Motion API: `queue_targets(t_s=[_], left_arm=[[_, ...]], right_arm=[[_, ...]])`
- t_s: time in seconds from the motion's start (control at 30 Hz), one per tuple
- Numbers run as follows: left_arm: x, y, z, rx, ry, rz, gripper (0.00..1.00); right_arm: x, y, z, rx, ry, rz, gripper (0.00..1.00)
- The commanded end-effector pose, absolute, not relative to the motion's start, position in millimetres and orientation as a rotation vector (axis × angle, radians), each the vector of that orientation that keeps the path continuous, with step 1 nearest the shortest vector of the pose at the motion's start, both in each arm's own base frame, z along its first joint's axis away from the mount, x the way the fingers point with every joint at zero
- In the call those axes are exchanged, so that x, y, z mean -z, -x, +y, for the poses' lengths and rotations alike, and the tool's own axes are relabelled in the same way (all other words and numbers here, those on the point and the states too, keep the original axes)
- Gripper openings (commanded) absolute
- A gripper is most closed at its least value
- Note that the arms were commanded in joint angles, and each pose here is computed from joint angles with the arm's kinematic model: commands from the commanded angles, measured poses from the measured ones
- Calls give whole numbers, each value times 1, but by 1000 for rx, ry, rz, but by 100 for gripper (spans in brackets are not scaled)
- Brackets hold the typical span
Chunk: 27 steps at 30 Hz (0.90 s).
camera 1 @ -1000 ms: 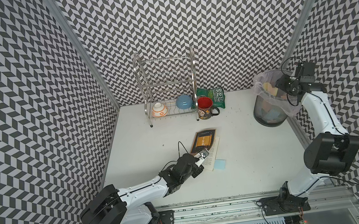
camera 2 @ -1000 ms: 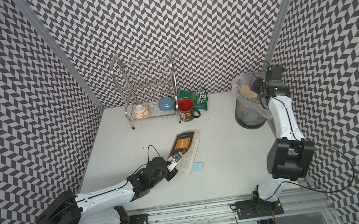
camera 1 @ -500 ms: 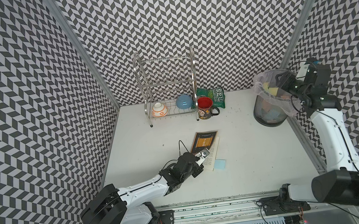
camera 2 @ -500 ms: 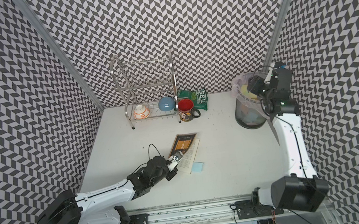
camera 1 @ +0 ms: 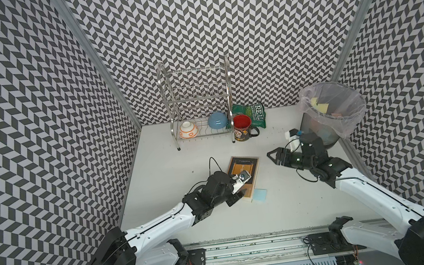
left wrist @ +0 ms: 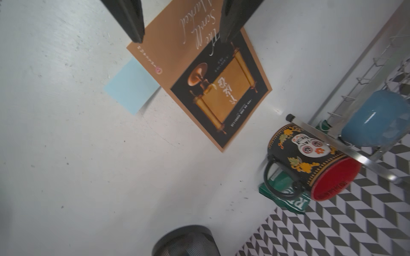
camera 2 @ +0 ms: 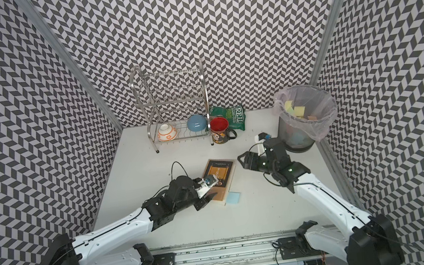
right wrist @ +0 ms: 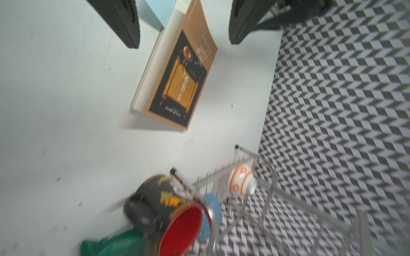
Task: Peel off the used sticky note
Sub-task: Close the book at the center of the board.
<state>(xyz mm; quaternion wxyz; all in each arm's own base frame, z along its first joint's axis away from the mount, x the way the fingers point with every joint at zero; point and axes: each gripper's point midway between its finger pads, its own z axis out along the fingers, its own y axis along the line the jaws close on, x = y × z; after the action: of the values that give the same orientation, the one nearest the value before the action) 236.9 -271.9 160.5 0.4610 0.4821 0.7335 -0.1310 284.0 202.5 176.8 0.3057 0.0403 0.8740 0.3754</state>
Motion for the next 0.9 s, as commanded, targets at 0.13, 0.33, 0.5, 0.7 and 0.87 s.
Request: queue_targets(t_s=[0.13, 0.33, 0.5, 0.7, 0.87], left_arm=[[-172, -278, -223, 273, -1029, 1854, 57], [-128, -301, -199, 128, -966, 1965, 58], [-100, -313, -185, 76, -914, 2040, 57], [-78, -323, -179, 28, -890, 2099, 59], [-65, -331, -174, -14, -870, 2130, 59]], right_arm=[[-162, -229, 261, -1260, -14, 2240, 79], [-119, -205, 284, -1287, 11, 2354, 80], [-106, -204, 297, -1272, 32, 2392, 80], [-87, -210, 300, -1225, 7, 2434, 80], [-74, -212, 303, -1223, -15, 2461, 80]])
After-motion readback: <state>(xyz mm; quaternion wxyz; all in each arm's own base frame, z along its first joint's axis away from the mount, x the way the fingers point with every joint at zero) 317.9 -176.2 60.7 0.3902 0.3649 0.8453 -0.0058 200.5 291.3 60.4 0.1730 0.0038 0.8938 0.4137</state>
